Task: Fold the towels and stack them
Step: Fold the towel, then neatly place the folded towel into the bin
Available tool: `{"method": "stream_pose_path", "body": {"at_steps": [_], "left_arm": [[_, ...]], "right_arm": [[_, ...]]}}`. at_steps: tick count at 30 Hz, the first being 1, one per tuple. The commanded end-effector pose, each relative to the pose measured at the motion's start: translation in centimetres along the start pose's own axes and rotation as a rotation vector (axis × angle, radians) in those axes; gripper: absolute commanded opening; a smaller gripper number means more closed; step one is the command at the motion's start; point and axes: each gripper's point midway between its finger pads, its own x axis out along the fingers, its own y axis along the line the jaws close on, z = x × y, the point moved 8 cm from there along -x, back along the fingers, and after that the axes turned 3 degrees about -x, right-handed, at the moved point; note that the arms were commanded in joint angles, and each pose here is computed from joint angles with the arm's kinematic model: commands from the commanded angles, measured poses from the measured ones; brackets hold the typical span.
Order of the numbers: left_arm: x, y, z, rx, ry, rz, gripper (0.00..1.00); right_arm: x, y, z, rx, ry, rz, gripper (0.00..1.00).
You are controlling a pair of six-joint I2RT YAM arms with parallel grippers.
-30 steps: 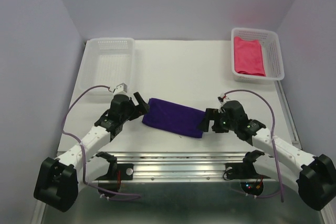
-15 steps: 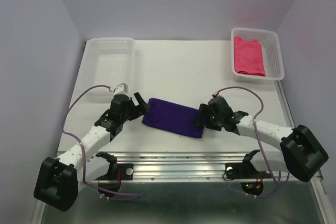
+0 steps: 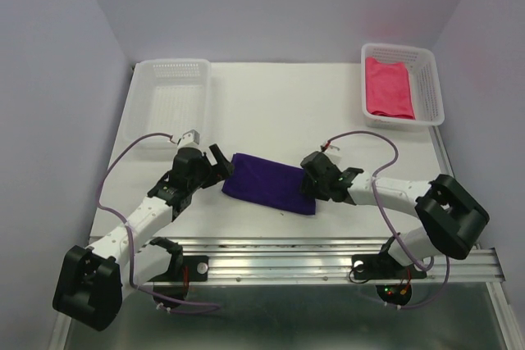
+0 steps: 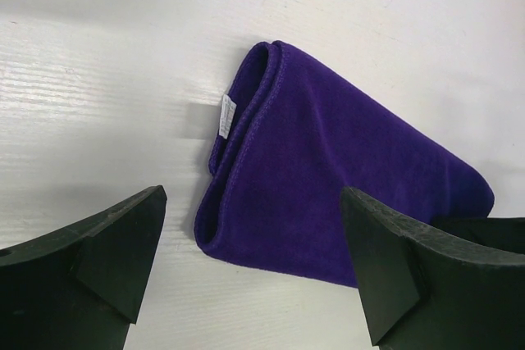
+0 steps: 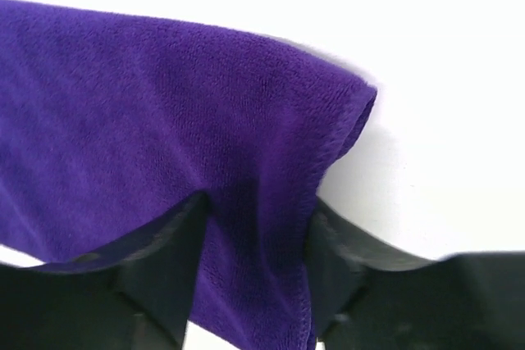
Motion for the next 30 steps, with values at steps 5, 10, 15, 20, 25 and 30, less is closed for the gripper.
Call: {"method": "stream_pose_path", "body": {"at_steps": [5,10,15,20,25,30], "left_arm": [[-0.2,-0.7,0.6,0.012,-0.037,-0.042,0.99],[-0.2,-0.7,0.7,0.014,-0.037,-0.04,0.99],[0.0,-0.5,0.6,0.022,-0.037,-0.025,0.99],[0.0,-0.5,0.7,0.029,-0.04,-0.023,0.99],[-0.1,-0.3,0.9,0.036,-0.062,-0.012,0.99],[-0.2,-0.1,1.2,0.038,-0.083,0.011,0.99]], "right_arm": [[0.8,-2.6,-1.4,-0.025,-0.004,-0.241,0.28],[0.0,-2.9,-0.3,-0.15,-0.042,-0.246,0.06],[-1.6,-3.1,3.0,-0.383,-0.166,-0.33,0.01],[-2.8,-2.5,7.0,-0.634,-0.3,-0.196,0.01],[-4.7,-4.0,11.1,-0.824,-0.376,-0.213,0.01],[-7.5,-6.8,14.1,-1.255,-0.412,-0.11,0.07]]}}
